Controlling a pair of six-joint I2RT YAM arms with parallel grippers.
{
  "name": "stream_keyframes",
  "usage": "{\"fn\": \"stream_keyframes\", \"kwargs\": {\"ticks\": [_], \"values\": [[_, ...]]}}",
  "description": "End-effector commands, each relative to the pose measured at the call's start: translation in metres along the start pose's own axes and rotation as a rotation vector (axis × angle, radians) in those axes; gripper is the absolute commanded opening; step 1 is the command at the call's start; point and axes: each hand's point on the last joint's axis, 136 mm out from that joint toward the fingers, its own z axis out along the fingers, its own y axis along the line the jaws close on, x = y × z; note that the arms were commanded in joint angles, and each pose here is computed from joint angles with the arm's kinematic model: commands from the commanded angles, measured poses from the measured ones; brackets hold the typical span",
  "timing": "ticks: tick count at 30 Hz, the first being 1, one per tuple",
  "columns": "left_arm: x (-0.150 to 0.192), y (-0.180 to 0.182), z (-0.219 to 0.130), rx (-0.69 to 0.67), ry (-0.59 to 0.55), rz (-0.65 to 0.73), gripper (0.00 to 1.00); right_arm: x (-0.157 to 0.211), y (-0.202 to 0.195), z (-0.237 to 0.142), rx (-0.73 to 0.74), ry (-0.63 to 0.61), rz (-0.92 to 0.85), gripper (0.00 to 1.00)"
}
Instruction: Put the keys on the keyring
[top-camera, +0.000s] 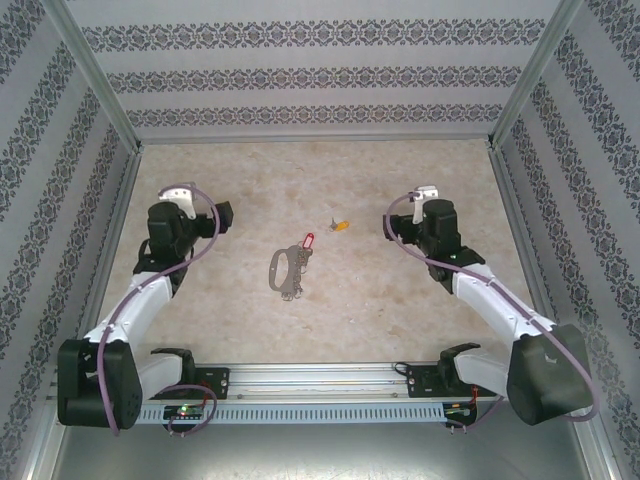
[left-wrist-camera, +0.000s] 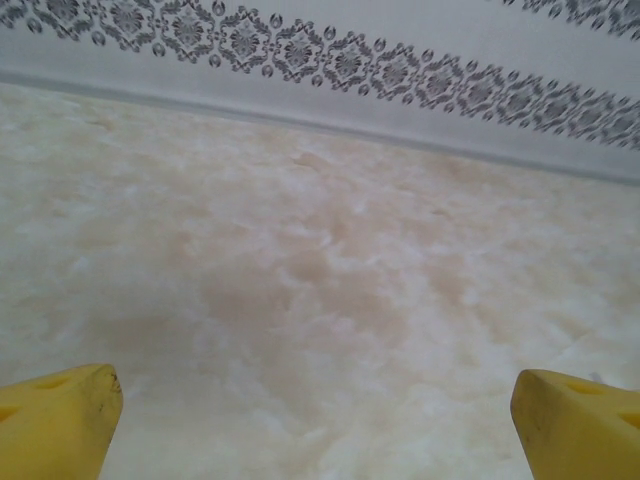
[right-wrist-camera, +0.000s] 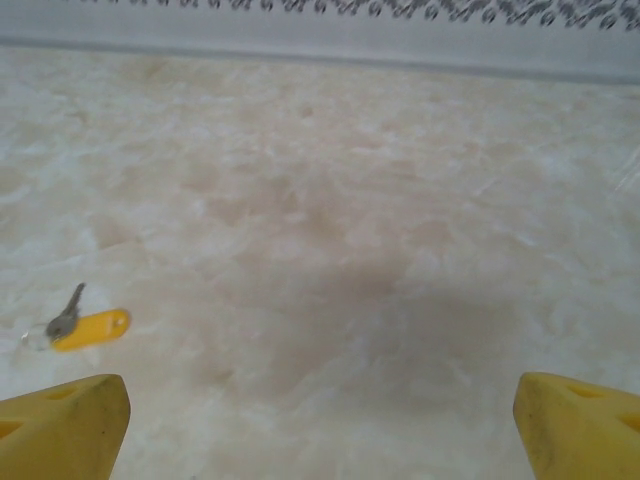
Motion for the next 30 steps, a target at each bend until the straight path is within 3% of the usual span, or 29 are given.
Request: {"fn": "stream_keyframes", "kwargs": {"ticks": [1, 6, 12, 21, 30], "values": [[0.015, -0.009, -0.005, 0.019, 0.134, -0.173, 1.00, 0.009, 0.008, -0.016, 0.038, 0.124, 0.006, 0.98], [0.033, -0.019, 0.000, 0.029, 0.251, -0.181, 1.00, -0.014, 0.033, -0.036, 0.023, 0.081, 0.001, 0.98], [0.055, -0.042, -0.008, -0.002, 0.386, -0.098, 1.00, -0.008, 0.049, -0.032, 0.016, 0.205, 0.047, 0.98], [0.079, -0.079, -0.034, -0.053, 0.615, -0.135, 1.00, 0.003, 0.099, -0.025, -0.204, 0.307, 0.099, 0.98], [0.087, -0.086, -0.056, -0.084, 0.682, -0.257, 1.00, 0.008, 0.120, -0.025, -0.307, 0.373, 0.120, 0.98]]}}
